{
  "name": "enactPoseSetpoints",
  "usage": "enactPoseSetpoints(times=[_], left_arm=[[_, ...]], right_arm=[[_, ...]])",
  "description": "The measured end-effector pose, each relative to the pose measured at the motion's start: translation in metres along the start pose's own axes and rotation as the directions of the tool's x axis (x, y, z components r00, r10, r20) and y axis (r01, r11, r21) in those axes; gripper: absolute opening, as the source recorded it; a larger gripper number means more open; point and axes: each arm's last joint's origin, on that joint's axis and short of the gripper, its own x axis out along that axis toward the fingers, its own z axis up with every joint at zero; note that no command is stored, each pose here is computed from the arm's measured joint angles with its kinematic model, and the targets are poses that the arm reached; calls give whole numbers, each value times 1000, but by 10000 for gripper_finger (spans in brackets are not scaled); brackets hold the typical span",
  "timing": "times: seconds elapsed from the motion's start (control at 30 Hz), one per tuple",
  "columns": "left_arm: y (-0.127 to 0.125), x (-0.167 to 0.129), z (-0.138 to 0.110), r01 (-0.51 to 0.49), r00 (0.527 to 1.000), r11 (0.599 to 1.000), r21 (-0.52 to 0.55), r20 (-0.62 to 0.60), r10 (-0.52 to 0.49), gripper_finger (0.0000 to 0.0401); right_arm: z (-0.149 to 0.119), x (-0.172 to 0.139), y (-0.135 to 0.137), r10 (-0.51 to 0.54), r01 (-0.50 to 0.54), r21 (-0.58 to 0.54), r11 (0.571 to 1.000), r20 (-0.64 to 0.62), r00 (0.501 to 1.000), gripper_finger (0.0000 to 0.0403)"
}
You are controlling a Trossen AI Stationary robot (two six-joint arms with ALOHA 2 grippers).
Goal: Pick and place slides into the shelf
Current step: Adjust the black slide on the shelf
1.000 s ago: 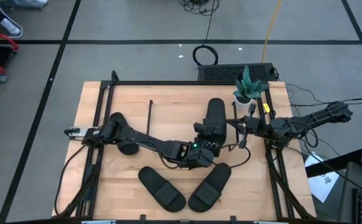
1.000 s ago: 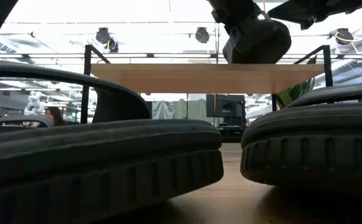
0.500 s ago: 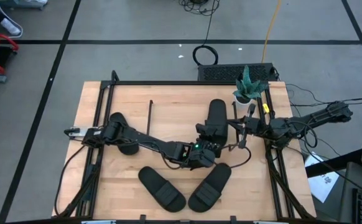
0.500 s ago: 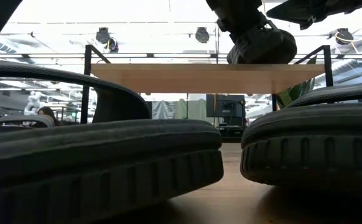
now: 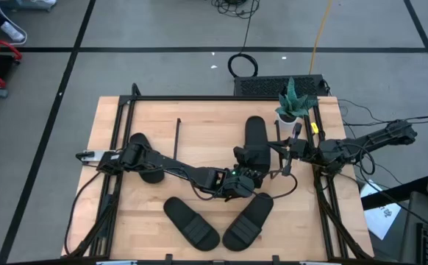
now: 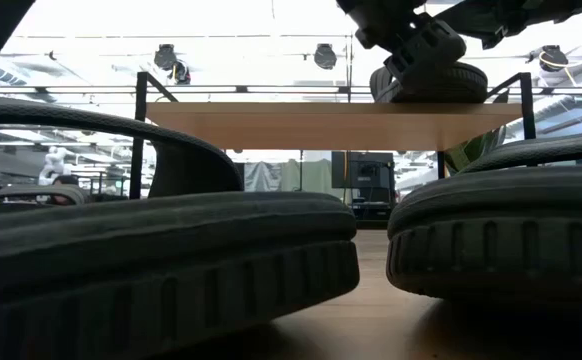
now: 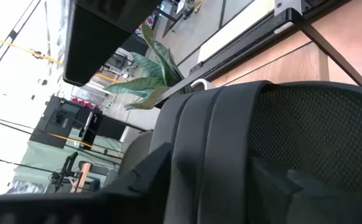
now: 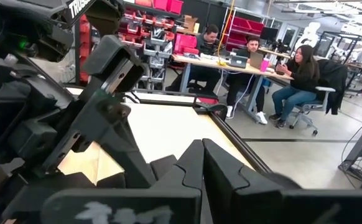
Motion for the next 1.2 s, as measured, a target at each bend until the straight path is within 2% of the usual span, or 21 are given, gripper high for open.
enactPoseSetpoints(times=[0.17, 0.37, 0.53, 0.73, 0.9, 1.03, 1.2], left_arm=[[0, 0, 1, -2, 1000, 999, 39, 3, 2, 243], [0, -1, 1, -3, 1000, 992, 122, 2, 2, 273], [3, -1, 2, -6, 1000, 988, 155, 6, 5, 269], [11, -3, 7, -58, 998, 979, 194, 10, 57, 250], [19, -5, 14, -78, 997, 982, 173, 18, 76, 238], [24, -7, 18, -63, 998, 986, 156, 11, 62, 237], [21, -6, 14, 7, 1000, 989, 146, 11, -8, 236]], right_arm=[[0, 0, 0, 0, 0, 14, 1000, 0, 1000, 0], [0, 0, 0, 0, 0, 15, 1000, 0, 1000, 0], [0, 0, 0, 1, -1, 15, 1000, 0, 1000, 0], [0, 0, 0, 2, -2, 13, 1000, -2, 1000, 0], [0, 0, 0, 2, -2, 13, 1000, -2, 1000, 0], [0, 0, 0, 2, -2, 12, 1000, -3, 1000, 0], [0, 0, 0, 2, -2, 13, 1000, -3, 1000, 0]])
